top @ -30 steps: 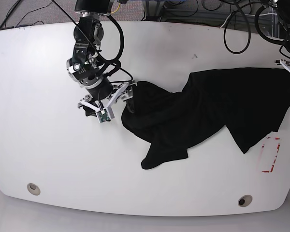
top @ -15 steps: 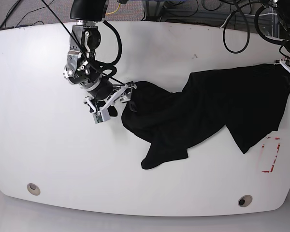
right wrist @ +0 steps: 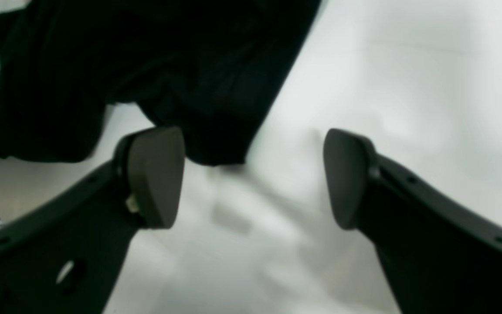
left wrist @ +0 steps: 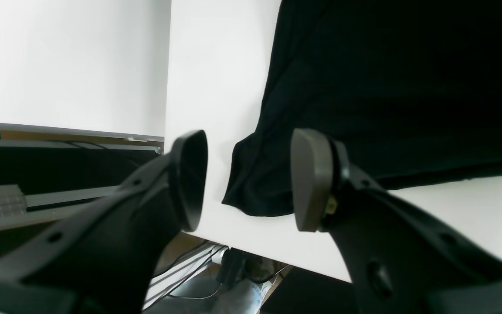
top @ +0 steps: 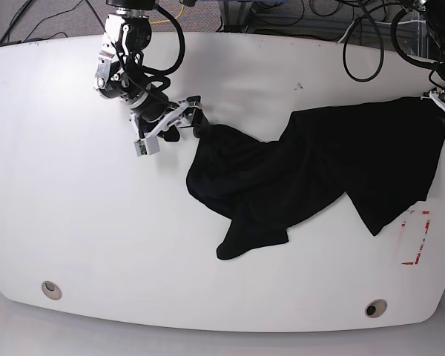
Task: Layout the t-shirt on the table in an organized manner, then fold the t-shirt properly
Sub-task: 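Drag the held shirt edge with the right gripper toward its arm base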
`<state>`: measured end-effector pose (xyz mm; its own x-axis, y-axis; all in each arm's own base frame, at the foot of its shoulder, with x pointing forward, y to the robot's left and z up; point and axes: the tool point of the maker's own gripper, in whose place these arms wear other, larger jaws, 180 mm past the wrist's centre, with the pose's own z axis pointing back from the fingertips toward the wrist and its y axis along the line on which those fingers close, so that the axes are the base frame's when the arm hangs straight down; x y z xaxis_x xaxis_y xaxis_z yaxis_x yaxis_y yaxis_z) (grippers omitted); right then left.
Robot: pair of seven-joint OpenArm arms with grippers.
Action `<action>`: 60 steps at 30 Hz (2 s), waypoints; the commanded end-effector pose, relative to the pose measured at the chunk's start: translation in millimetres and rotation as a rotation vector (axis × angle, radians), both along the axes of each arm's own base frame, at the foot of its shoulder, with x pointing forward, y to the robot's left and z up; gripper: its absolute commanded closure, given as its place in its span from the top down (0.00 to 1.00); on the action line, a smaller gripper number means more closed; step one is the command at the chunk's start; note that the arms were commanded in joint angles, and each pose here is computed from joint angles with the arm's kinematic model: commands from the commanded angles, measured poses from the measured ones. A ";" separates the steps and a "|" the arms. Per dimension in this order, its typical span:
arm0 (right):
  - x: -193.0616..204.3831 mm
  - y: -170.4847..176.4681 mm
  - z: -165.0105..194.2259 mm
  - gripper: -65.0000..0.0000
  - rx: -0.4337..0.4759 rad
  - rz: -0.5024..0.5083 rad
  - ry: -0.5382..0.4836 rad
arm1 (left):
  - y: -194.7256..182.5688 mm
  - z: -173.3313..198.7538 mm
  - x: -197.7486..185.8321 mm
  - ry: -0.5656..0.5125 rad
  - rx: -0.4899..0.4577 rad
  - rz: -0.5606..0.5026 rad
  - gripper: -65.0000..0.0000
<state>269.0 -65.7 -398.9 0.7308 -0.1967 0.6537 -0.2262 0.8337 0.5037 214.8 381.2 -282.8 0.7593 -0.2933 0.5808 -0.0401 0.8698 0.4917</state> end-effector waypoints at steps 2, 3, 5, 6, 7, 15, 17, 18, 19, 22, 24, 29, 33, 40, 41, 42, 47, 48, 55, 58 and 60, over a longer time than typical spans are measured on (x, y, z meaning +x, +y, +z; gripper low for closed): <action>6.8 0.8 10.7 0.73 0.023 -0.010 -0.042 | 1.9 12.2 6.0 -0.034 0.026 -0.016 0.43; 5.9 1.7 8.6 0.73 0.028 -0.011 -0.035 | 1.7 12.2 6.1 -0.034 0.025 -0.016 0.43; 5.1 3.5 3.6 0.73 0.040 -0.010 -0.019 | 1.7 12.6 6.5 -0.036 0.025 -0.016 0.43; 3.6 4.3 -0.6 0.73 0.043 -0.009 -0.006 | 1.7 12.6 6.5 -0.036 0.025 -0.016 0.43; 2.8 4.8 -3.3 0.73 0.046 -0.008 0.002 | 1.3 12.4 6.8 -0.036 0.024 -0.018 0.43; 7.0 12.4 -16.5 0.73 0.072 0.003 0.040 | 1.1 12.4 6.9 -0.036 0.023 -0.018 0.43; 8.5 16.3 -15.6 0.73 0.078 0.012 0.037 | 1.1 12.4 6.9 -0.036 0.023 -0.018 0.43; 8.5 21.4 -14.7 0.73 0.079 0.028 0.035 | 0.9 12.3 6.9 -0.036 0.023 -0.020 0.43; 7.9 25.0 -14.4 0.73 0.081 0.038 0.035 | 0.9 12.3 6.9 -0.036 0.023 -0.020 0.43; 5.1 40.7 -12.9 0.73 0.086 0.085 0.033 | 1.7 12.9 6.8 -0.036 0.025 -0.019 0.43; 4.3 44.6 -12.6 0.73 0.088 0.096 0.034 | 1.7 12.9 6.8 -0.036 0.025 -0.019 0.43; 2.5 56.9 -11.1 0.73 0.114 0.101 0.038 | 3.2 13.8 6.1 -0.037 0.028 -0.015 0.43; 1.8 59.0 -11.7 0.73 0.116 0.104 0.041 | 3.2 13.8 6.1 -0.037 0.028 -0.015 0.43; 4.6 59.0 -10.0 0.70 0.116 0.102 0.034 | 3.6 14.0 5.8 -0.038 0.028 -0.013 0.43; 5.4 58.9 -9.4 0.66 0.117 0.102 0.032 | 3.6 14.0 5.8 -0.038 0.028 -0.013 0.43; 5.6 58.3 -9.4 0.62 0.115 0.101 0.030 | 3.6 14.0 5.8 -0.038 0.028 -0.013 0.43; 10.2 57.4 -7.4 0.26 0.108 0.103 0.021 | 3.6 14.0 5.8 -0.038 0.028 -0.013 0.43; 10.8 58.2 -8.0 0.19 0.108 0.106 0.023 | 3.6 14.0 5.8 -0.038 0.028 -0.013 0.43; 9.7 57.9 -21.9 0.07 0.117 0.111 0.067 | 3.6 14.0 5.8 -0.038 0.028 -0.013 0.43; 9.6 57.2 -22.2 0.07 0.114 0.113 0.067 | 4.2 13.7 5.4 -0.037 0.028 -0.011 0.43; 9.9 56.7 -21.9 0.06 0.113 0.112 0.066 | 4.2 13.7 5.4 -0.037 0.028 -0.011 0.43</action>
